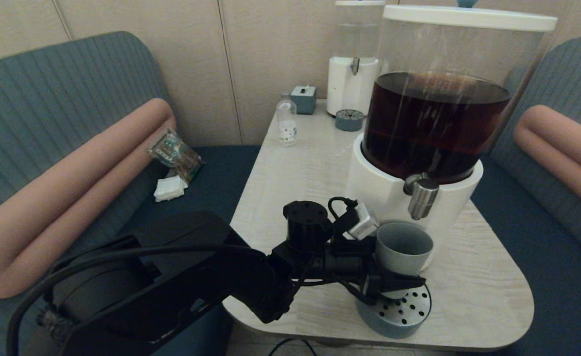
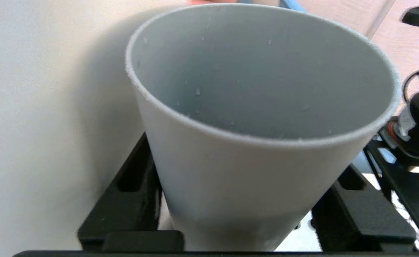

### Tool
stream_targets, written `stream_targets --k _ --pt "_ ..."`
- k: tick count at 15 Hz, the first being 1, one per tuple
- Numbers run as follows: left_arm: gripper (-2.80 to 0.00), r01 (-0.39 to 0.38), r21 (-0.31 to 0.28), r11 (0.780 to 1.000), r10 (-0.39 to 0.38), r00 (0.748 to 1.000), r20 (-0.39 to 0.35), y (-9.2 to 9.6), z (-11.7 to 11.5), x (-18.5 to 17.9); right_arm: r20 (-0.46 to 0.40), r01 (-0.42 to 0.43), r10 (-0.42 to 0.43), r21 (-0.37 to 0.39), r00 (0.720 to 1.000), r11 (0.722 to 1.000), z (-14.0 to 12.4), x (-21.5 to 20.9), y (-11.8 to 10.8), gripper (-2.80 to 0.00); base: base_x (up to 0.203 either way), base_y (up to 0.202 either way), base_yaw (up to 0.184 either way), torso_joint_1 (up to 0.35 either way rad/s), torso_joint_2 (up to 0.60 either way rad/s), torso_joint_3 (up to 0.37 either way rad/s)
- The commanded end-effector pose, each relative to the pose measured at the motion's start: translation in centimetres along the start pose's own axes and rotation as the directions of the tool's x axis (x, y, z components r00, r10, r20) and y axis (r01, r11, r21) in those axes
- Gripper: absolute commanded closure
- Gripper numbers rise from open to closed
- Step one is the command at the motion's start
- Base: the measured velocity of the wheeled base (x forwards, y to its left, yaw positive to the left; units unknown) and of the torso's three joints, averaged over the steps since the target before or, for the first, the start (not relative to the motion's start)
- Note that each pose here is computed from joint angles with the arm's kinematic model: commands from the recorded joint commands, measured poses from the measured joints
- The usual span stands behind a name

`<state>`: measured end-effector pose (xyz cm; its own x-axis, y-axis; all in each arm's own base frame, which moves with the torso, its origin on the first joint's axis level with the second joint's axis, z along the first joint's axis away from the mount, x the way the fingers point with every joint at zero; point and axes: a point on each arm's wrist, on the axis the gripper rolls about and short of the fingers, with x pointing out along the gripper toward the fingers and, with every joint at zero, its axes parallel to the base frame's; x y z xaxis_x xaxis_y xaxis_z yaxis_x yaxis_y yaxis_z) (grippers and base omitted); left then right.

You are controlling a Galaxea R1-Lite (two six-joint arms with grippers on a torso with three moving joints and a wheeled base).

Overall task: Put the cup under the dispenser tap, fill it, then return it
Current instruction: Place the cup next to the water dispenser

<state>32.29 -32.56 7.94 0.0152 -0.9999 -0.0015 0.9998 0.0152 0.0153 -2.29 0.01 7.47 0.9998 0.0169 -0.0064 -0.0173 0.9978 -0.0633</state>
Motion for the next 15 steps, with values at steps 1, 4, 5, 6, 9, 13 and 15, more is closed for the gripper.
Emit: stream_targets --k 1,4,5,6,9,13,15 --pt "0.00 0.006 0.008 1.000 -0.006 1.000 0.008 -0.1 0.3 0.0 -0.001 -0.002 0.002 -0.001 1.000 1.000 0.0 0.0 0.0 0.00 0.000 0.000 0.000 0.000 0.00 0.000" --pt "0.00 0.004 0.012 1.000 -0.004 1.000 0.010 -0.3 0.5 -0.1 0.000 -0.002 0.002 -0.001 1.000 1.000 0.0 0.0 0.0 0.00 0.000 0.000 0.000 0.000 0.00 0.000" --pt "0.00 0.004 0.014 1.000 -0.004 1.000 0.011 -0.4 0.8 -0.3 -0.001 -0.002 0.002 -0.001 1.000 1.000 0.0 0.0 0.0 0.00 0.000 0.000 0.000 0.000 0.00 0.000" --pt "0.00 0.004 0.009 1.000 -0.004 1.000 0.005 -0.7 0.8 -0.6 -0.001 -0.002 0.002 -0.001 1.000 1.000 0.0 0.0 0.0 0.00 0.000 0.000 0.000 0.000 0.00 0.000" --pt "0.00 -0.011 -0.004 1.000 0.011 1.000 -0.027 -2.0 1.0 -2.1 -0.001 -0.002 0.002 -0.001 1.000 1.000 0.0 0.0 0.0 0.00 0.000 0.000 0.000 0.000 0.00 0.000" --pt "0.00 -0.079 0.017 0.997 0.080 0.996 -0.034 -2.6 2.2 -5.0 0.000 -0.002 0.002 -0.001 1.000 1.000 0.0 0.0 0.0 0.00 0.000 0.000 0.000 0.000 0.00 0.000" --pt "0.00 -0.163 0.037 0.986 0.163 0.986 -0.017 -2.0 2.6 -6.3 -0.001 -0.002 0.002 -0.001 1.000 1.000 0.0 0.0 0.0 0.00 0.000 0.000 0.000 0.000 0.00 0.000"
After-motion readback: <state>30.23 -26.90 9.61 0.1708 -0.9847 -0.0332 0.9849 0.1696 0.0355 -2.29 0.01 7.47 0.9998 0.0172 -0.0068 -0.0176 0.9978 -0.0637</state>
